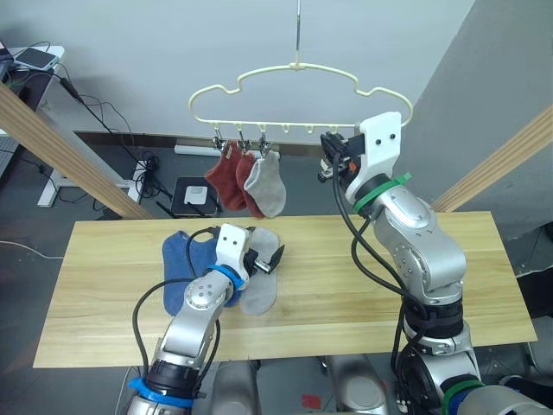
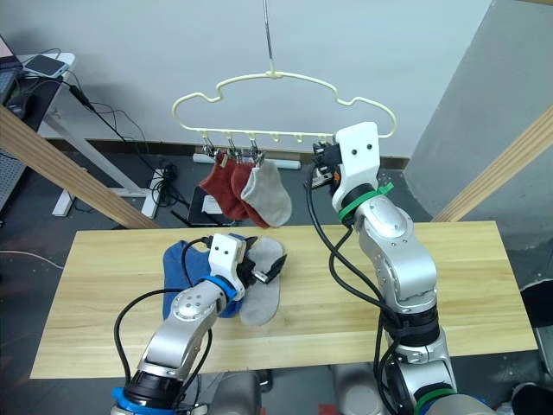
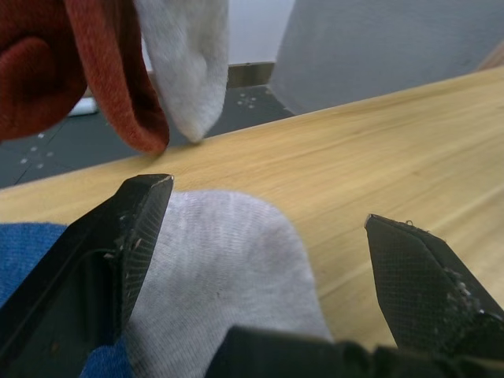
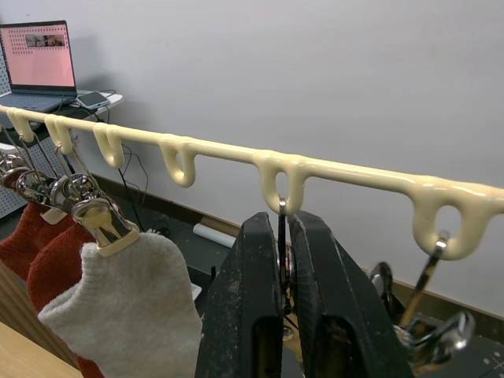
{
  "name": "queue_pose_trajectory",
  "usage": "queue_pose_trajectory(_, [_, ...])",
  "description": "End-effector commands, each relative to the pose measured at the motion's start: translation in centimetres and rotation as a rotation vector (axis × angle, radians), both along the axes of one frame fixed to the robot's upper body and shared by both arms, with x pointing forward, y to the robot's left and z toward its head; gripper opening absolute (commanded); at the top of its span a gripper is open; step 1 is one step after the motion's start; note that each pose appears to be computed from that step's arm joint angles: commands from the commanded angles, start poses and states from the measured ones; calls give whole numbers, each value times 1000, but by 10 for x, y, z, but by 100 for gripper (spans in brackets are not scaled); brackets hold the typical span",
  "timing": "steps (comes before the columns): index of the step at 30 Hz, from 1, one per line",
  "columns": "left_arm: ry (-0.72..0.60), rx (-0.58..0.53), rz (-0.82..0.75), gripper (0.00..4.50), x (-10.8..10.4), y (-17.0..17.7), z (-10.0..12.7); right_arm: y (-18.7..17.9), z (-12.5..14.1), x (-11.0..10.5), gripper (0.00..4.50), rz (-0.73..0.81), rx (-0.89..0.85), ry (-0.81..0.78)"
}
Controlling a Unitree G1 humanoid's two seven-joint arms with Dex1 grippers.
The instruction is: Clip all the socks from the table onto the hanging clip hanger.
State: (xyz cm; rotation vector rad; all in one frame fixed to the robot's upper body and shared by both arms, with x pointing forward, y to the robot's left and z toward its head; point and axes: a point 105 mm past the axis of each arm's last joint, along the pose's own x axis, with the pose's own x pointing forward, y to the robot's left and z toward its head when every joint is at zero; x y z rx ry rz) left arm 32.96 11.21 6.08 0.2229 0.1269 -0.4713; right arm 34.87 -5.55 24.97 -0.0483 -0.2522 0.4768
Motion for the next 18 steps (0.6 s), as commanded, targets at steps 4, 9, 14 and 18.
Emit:
queue_pose_trajectory(4, [82,55,40,442,-1,1,-22,5,11,-10,0,31,15,-35])
queue_pose_trajectory(9, [128,85,42,391,-3,1,-30,4,10,-10,0,27,16,-31])
queue_pose_trajectory(14, [144,126,40,261,-3,6,-33,3,11,-10,0,22,21,-31])
queue_pose_trajectory(18, [158,135,35,155,-3,9,-35,2,12,-10,0,19,26,-32])
